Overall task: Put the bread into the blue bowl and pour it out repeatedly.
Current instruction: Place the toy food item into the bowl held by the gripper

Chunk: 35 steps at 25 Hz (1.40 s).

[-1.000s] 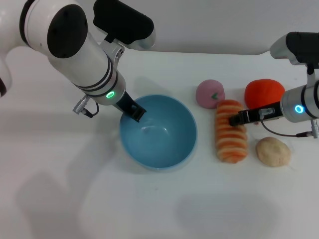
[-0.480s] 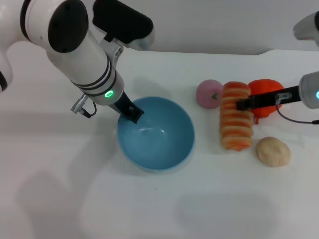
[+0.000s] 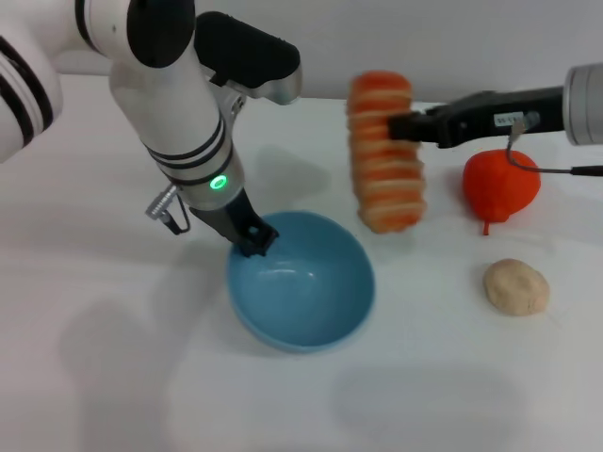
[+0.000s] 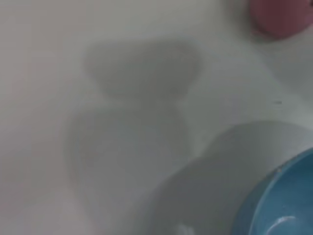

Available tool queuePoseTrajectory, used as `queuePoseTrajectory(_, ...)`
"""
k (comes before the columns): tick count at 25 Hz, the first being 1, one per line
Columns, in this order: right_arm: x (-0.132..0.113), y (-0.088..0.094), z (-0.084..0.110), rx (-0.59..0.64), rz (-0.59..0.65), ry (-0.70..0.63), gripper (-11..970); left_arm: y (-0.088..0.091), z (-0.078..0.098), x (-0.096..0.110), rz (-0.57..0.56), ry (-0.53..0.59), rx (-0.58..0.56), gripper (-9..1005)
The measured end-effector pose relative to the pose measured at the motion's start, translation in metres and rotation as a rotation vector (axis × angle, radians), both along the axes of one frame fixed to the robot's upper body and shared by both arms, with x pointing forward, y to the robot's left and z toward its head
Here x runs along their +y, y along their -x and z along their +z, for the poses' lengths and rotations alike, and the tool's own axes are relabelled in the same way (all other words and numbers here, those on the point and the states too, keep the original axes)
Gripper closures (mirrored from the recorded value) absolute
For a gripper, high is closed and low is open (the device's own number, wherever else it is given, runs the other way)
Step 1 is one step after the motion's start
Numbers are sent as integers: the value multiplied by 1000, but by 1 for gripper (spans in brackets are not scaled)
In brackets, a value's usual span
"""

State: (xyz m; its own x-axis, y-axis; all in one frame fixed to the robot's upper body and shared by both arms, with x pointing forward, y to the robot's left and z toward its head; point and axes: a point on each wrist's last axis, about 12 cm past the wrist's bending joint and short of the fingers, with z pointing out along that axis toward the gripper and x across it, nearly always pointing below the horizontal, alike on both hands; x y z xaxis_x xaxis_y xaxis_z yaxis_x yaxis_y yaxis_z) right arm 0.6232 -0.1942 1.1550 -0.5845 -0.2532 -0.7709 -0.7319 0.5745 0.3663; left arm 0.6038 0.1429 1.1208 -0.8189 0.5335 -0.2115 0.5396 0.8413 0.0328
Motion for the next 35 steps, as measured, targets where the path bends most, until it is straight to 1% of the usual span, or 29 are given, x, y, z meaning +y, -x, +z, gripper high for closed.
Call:
queuePoseTrajectory(1, 3, 1, 2, -21, 27, -15, 809, -1, 0, -6, 16, 56, 30, 996)
queuePoseTrajectory(3, 11, 4, 4, -63, 86, -26, 817, -2, 2, -7, 32, 100, 40, 996)
queuePoseTrajectory(6, 24, 9, 1, -96, 162, 0, 820, -5, 7, -6, 73, 175, 50, 997)
queuePoseTrajectory(11, 36, 17, -10, -89, 238, 58, 824, -10, 9, 1, 115, 208, 48, 996)
queuePoseTrajectory(15, 37, 18, -14, -90, 251, 100, 827, -12, 11, 3, 129, 220, 45, 996)
queuePoseTrajectory(17, 38, 16, -17, -102, 235, 118, 829, -12, 11, 3, 129, 220, 45, 996)
queuePoseTrajectory(22, 37, 13, -20, -114, 198, 126, 756, -12, 11, 2, 128, 222, 45, 997)
queuePoseTrajectory(28, 36, 10, -15, -132, 177, 110, 535, -11, 10, 2, 129, 226, 45, 997)
queuePoseTrajectory(30, 35, 9, -13, -141, 166, 106, 488, -11, 9, 3, 133, 229, 40, 997)
queuePoseTrajectory(33, 26, 5, -9, -152, 111, 70, 418, -13, 9, 3, 137, 236, 22, 997)
queuePoseTrajectory(35, 15, 2, -6, -149, 37, 4, 418, -16, 9, 3, 138, 242, -2, 997)
